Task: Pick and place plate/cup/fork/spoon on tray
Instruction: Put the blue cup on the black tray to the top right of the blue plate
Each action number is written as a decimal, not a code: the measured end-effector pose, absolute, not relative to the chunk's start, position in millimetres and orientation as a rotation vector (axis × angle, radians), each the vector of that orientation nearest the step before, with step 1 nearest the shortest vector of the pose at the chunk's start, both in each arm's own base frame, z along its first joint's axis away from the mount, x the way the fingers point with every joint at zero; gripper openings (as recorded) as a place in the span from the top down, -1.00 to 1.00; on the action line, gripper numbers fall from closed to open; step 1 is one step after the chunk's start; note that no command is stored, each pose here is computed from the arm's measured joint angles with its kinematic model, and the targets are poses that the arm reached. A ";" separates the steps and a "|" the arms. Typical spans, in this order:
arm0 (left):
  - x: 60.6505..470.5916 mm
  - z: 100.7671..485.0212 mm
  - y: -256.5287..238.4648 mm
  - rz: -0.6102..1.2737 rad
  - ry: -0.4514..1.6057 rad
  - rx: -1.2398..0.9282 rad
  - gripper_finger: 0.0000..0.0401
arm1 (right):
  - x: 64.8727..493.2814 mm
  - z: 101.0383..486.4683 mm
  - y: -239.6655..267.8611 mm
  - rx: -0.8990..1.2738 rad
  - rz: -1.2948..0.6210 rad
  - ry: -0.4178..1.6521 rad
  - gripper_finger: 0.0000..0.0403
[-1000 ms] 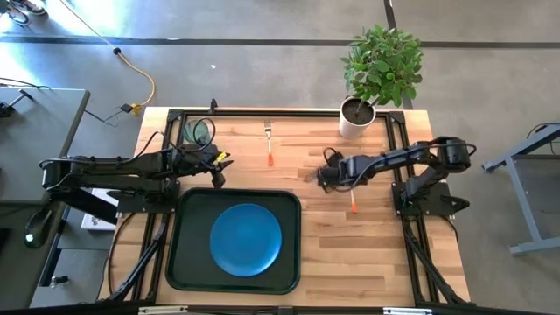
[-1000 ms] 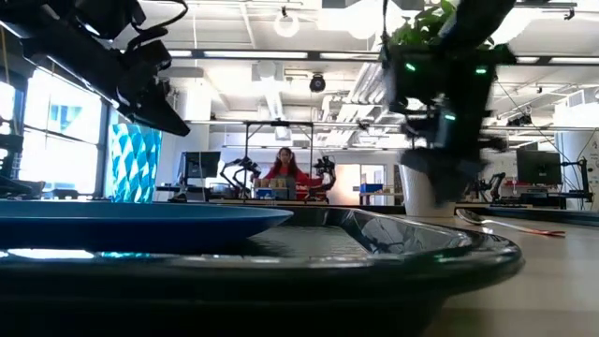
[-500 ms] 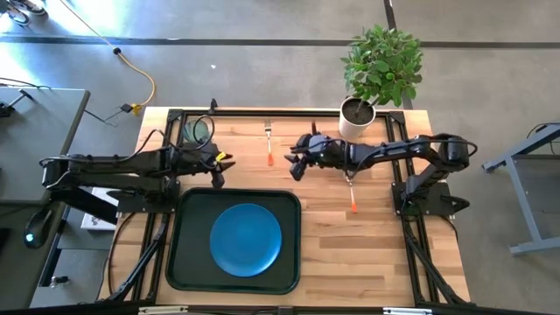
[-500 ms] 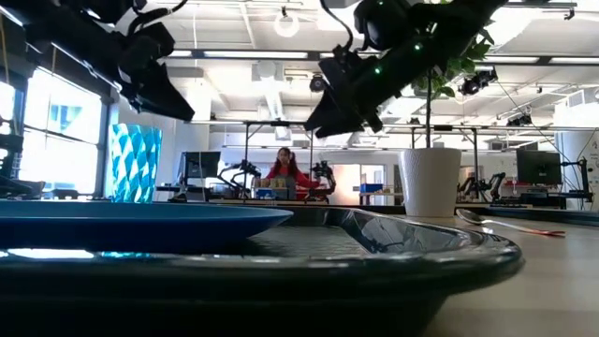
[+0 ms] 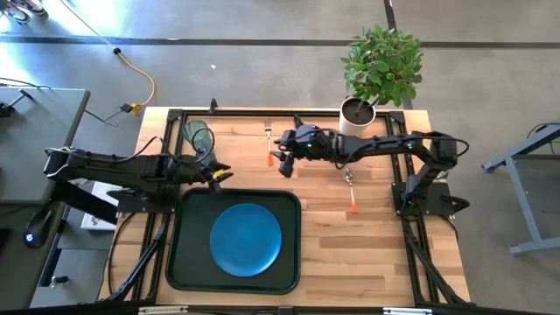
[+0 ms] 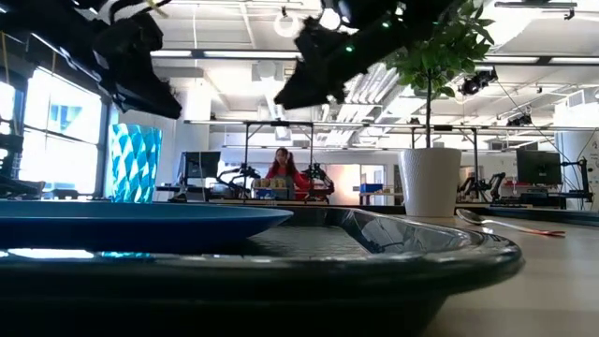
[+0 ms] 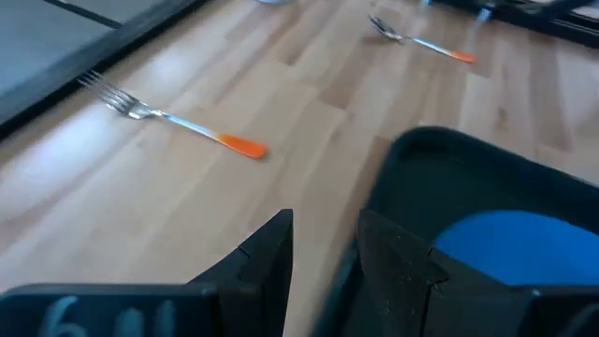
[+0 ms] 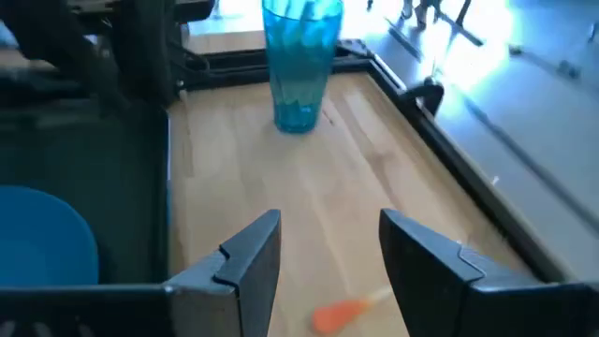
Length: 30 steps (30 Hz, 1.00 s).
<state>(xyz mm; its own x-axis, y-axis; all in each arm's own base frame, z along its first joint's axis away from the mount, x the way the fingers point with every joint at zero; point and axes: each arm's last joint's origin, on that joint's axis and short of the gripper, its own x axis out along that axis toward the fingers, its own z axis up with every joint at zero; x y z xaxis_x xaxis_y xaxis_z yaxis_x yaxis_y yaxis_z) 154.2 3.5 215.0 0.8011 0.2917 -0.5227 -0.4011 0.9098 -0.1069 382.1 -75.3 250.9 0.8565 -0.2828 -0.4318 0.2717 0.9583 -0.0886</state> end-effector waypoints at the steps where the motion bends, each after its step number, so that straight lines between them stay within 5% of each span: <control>1: 153.4 213.8 0.6 0.364 0.535 -0.224 0.43 | 388.7 254.1 -76.4 -0.064 -0.282 0.460 0.14; 12: 130.6 194.4 -22.7 0.525 0.689 -0.365 0.52 | 452.1 291.4 -88.6 -0.380 -0.237 0.380 0.14; 30: 113.1 156.6 -35.0 0.579 0.735 -0.508 0.55 | 540.0 296.5 -125.0 -0.303 -0.173 0.322 0.14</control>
